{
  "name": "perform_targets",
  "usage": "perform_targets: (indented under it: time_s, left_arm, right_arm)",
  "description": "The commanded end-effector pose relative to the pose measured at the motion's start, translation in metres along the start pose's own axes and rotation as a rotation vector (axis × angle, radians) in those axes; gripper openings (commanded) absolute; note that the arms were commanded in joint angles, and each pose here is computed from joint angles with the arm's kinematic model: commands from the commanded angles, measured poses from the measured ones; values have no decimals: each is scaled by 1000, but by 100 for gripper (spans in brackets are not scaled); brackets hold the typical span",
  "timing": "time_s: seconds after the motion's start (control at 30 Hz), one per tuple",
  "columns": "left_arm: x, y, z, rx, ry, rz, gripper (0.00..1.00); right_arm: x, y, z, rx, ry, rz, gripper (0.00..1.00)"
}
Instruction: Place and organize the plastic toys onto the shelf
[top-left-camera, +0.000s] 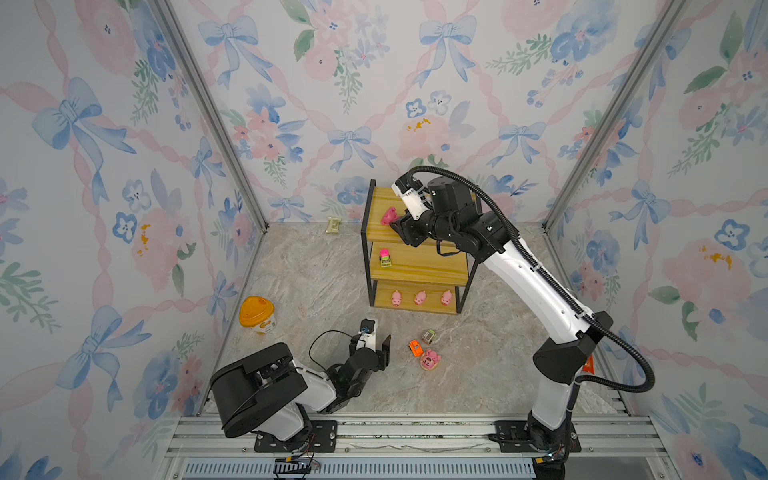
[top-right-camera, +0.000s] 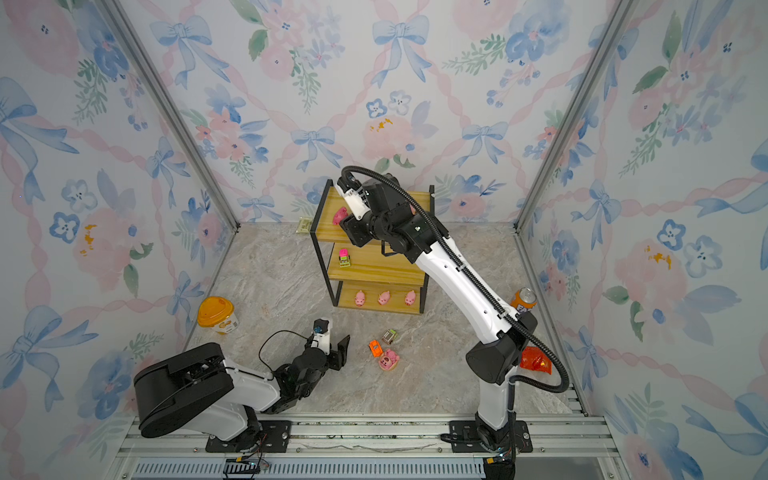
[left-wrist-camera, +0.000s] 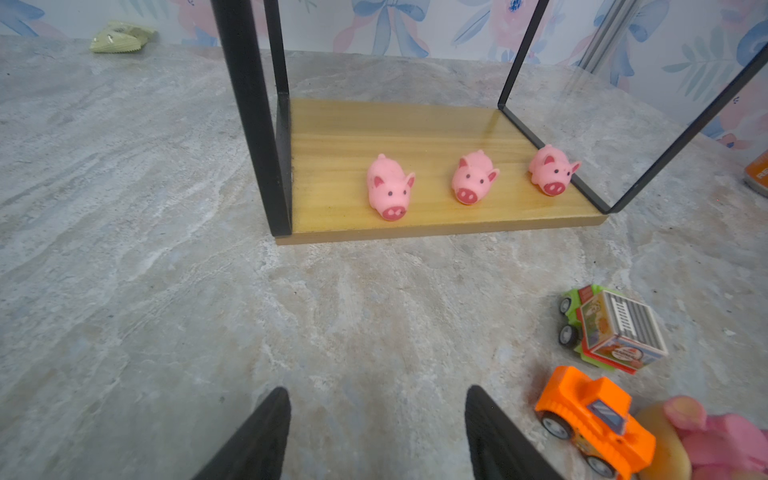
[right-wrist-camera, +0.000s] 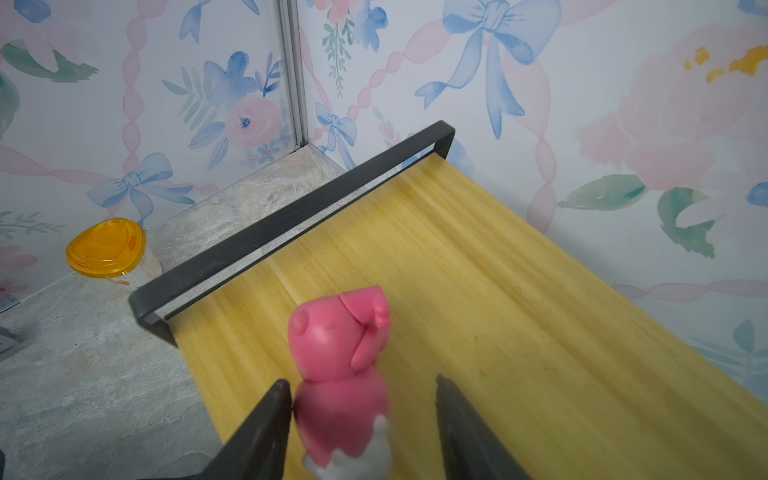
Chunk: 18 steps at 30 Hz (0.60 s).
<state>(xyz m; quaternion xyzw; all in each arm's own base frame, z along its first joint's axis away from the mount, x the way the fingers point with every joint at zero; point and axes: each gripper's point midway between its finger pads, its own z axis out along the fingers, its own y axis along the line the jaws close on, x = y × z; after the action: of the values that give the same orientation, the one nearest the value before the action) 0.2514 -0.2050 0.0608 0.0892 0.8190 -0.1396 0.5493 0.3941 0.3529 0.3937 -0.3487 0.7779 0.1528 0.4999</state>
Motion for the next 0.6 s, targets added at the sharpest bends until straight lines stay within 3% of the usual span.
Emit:
perform_targets:
  time_s: [0.0,0.57]
  left_arm:
    - [3,4,-1,-8,11,1,68]
    - [3,8,-4,-19,4,-13,68]
  right_arm:
    - [1,3,-3,1,2,-7,56]
    - [10,-3,10,-8,23,29,37]
